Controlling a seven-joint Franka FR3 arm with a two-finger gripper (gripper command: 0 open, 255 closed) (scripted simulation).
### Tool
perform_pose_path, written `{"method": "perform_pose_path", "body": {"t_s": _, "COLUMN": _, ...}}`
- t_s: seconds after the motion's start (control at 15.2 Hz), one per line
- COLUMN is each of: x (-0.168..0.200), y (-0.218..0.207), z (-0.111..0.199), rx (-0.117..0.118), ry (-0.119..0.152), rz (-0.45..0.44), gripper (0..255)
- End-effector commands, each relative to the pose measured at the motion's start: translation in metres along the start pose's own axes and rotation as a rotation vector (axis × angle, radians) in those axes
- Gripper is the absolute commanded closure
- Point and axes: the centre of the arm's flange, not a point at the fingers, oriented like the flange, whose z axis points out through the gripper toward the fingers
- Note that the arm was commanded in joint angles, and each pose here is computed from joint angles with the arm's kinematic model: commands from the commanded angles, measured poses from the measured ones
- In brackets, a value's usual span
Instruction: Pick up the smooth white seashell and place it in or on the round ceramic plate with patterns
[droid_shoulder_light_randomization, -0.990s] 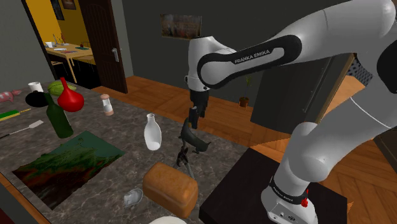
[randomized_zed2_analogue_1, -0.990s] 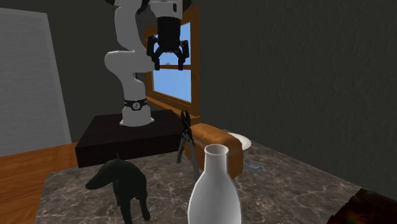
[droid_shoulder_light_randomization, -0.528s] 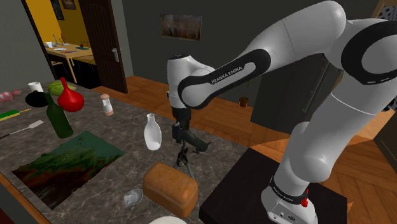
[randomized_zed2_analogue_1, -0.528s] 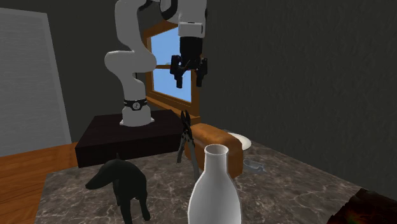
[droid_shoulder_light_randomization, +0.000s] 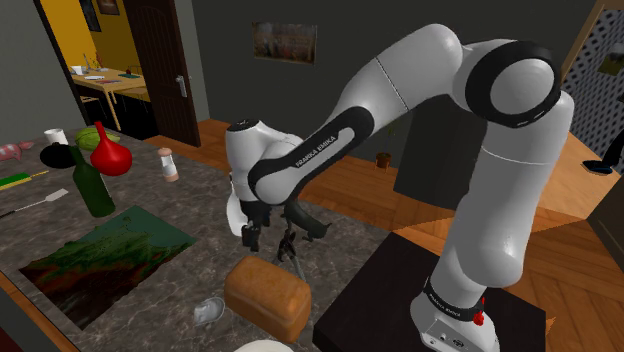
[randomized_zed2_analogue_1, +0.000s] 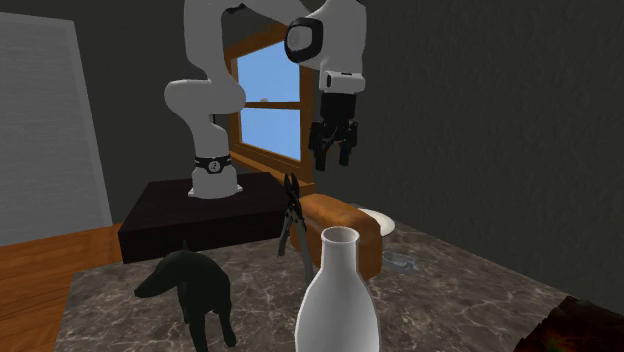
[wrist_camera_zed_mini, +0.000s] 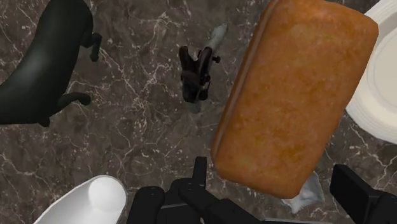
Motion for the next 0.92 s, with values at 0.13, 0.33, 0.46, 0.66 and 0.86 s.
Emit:
{"method": "perform_pose_path", "body": {"t_s": 0.13, "x": 0.032, "y": -0.03, "z": 0.034, "rx": -0.011, "ry": -0.003, "rz": -0.052, "gripper": 0}}
{"method": "perform_pose_path", "body": {"t_s": 0.33, "x": 0.055, "y": -0.053, "z": 0.058, "rx": -0.019, "ry": -0.006, "rz": -0.09, "gripper": 0}}
{"method": "perform_pose_path", "body": {"t_s": 0.46, "x": 0.071, "y": -0.068, "z": 0.075, "rx": -0.025, "ry": -0.008, "rz": -0.116, "gripper": 0}}
{"method": "perform_pose_path", "body": {"t_s": 0.66, "x": 0.092, "y": -0.091, "z": 0.1, "rx": -0.033, "ry": -0.011, "rz": -0.154, "gripper": 0}}
{"method": "perform_pose_path", "body": {"t_s": 0.86, "x": 0.113, "y": -0.115, "z": 0.125, "rx": -0.042, "ry": -0.014, "rz": -0.193, "gripper": 0}}
